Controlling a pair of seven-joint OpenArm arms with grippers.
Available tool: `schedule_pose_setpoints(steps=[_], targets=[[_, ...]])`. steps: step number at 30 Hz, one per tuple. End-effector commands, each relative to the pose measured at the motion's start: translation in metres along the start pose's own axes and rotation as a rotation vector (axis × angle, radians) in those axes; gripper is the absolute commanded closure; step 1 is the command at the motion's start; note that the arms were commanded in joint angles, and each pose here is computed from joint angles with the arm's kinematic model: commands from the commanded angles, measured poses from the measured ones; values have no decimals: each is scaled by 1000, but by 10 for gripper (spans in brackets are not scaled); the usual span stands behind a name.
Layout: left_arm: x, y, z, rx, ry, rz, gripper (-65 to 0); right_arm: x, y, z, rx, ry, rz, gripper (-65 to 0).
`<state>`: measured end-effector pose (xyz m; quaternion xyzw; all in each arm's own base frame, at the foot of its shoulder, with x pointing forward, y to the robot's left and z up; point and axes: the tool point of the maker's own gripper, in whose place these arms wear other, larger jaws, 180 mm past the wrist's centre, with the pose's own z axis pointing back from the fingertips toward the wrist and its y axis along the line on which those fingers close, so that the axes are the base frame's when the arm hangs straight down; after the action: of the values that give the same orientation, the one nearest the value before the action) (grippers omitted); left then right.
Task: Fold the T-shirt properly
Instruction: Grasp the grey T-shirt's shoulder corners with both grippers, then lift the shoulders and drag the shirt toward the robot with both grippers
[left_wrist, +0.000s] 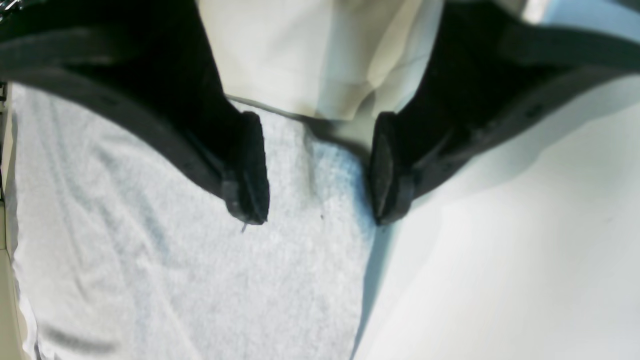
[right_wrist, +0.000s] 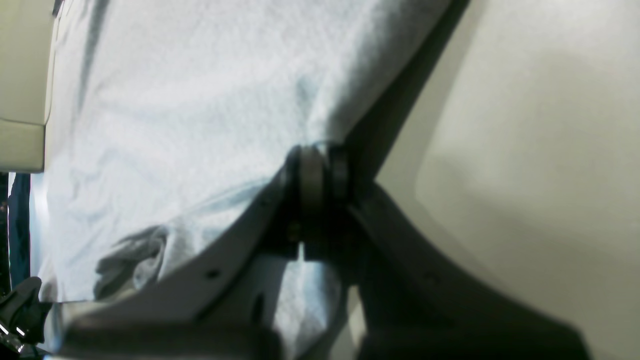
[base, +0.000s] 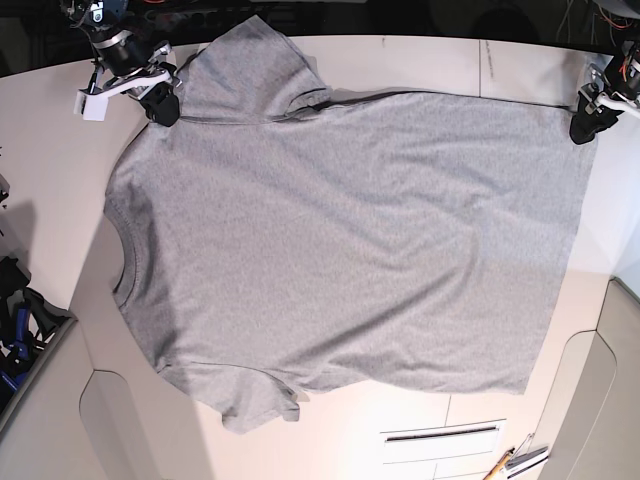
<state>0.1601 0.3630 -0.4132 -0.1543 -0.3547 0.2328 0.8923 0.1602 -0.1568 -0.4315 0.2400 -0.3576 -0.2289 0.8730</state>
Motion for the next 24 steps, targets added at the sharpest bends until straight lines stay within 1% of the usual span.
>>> schedule_pose_setpoints(steps=[1,2,3,4,6,7,13,15,18,21,24], targets=[[-6,5,3,23,48,-22,-352,2,0,2,-4,1,13,0],[-6,5,3,23,47,-22,-335,2,0,2,-3,1,13,0],[-6,5,3,23,47,-22,-291,2,0,2,-2,1,14,0],[-6,5,3,23,47,-23,-225,2,0,2,-2,1,14,0],[-4,5,3,23,41,-23,-62,2,0,2,-2,2,14,0],[-3,5,3,24,35,-22,0,2,0,2,-2,1,15,0],[11,10,15,20,-4,-34,0,6,-1,6,-6,5,27,0],[16,14,21,21,-14,-13,0,8,-2,9,-1,2,38,0],[19,15,34,-6,-29,2,0,8,-5,14,-9,10,47,0],[16,18,46,-10,-26,33,0,5,-3,20,-11,18,54,0],[12,16,55,-31,-13,21,0,3,1,30,-9,23,71,0]])
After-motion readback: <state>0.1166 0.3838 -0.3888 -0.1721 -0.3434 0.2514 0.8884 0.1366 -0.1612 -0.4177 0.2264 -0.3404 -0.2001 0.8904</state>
